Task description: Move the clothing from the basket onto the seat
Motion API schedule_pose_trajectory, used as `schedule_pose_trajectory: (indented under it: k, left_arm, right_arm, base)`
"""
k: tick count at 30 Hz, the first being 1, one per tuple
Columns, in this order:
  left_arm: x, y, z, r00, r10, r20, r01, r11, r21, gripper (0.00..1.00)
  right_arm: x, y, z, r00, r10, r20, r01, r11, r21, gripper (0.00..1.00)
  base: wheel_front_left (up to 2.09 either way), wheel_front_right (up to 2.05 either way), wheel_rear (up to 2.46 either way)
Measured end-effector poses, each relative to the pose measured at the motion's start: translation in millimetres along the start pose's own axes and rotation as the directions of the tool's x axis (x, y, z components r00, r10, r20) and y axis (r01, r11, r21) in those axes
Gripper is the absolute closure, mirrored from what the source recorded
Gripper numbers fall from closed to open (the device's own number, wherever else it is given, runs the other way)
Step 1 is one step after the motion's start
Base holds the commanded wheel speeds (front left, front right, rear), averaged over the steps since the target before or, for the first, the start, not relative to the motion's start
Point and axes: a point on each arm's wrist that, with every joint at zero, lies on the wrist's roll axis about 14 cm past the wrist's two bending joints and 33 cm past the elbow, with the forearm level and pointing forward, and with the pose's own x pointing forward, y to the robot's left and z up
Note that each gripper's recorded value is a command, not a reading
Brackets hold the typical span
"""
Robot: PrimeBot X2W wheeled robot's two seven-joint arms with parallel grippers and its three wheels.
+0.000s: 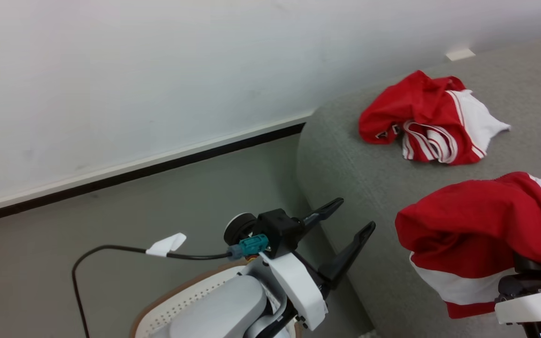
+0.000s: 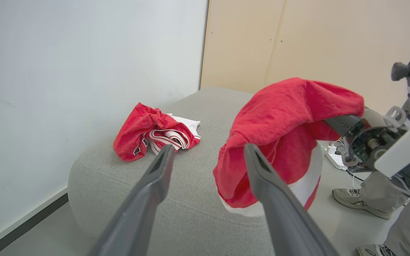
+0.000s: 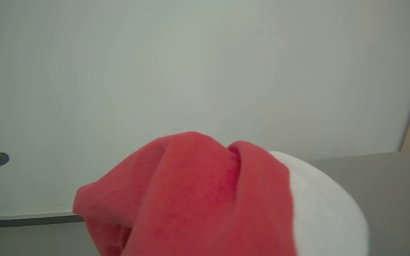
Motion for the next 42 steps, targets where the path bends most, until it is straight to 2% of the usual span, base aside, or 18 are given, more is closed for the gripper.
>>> schedule_pose_trajectory:
  k: [9, 17, 23, 26, 31, 34, 40, 42]
  left_arm:
    - [9.7, -5.5, -15.4, 0.999, -0.051, -0.007, 0.050, 0.998, -0.027, 0.00]
    - [9.6, 9.7, -23.1, 0.999, -0.044, -0.004, 0.044, 0.999, -0.025, 0.00]
    - [5.8, 53.8, -37.3, 1.000, -0.010, -0.015, 0.010, 1.000, -0.016, 0.00]
    - [0.8, 81.4, -49.9, 0.999, 0.018, -0.032, -0.019, 1.000, -0.023, 0.00]
    - [-23.6, 135.6, -93.2, 0.990, 0.100, -0.096, -0.106, 0.993, -0.052, 0.00]
    - [-32.9, 155.3, -111.9, 0.986, 0.136, -0.100, -0.147, 0.983, -0.112, 0.00]
    - [-56.9, 192.0, -148.1, 0.970, 0.198, -0.139, -0.218, 0.964, -0.150, 0.00]
    - [-64.8, 199.8, -158.5, 0.964, 0.222, -0.150, -0.245, 0.956, -0.163, 0.00]
  right_arm:
    - [-12.3, -20.4, -2.5, 0.997, -0.074, -0.022, 0.074, 0.997, -0.029, 1.00]
    - [3.2, -27.1, -13.1, 0.995, -0.084, -0.057, 0.081, 0.995, -0.054, 1.00]
    - [53.2, -37.5, -17.5, 0.995, -0.082, -0.063, 0.076, 0.992, -0.101, 1.00]
    - [74.2, -58.0, -32.7, 0.987, -0.098, -0.125, 0.071, 0.976, -0.205, 1.00]
    - [123.7, -80.8, -50.2, 0.979, -0.126, -0.157, 0.077, 0.954, -0.289, 1.00]
    - [143.9, -101.0, -67.7, 0.966, -0.176, -0.187, 0.113, 0.945, -0.306, 1.00]
    - [170.8, -132.8, -118.1, 0.913, -0.271, -0.305, 0.166, 0.930, -0.328, 1.00]
    - [173.3, -139.2, -142.5, 0.877, -0.300, -0.375, 0.176, 0.928, -0.329, 1.00]
  base:
    - [0.00, 0.00, 0.00]
    - [0.00, 0.00, 0.00]
    - [0.00, 0.00, 0.00]
    - [0.00, 0.00, 0.00]
    - [0.00, 0.00, 0.00]
    - [0.00, 0.00, 0.00]
    - [0.00, 0.00, 0.00]
    - [0.00, 0.00, 0.00]
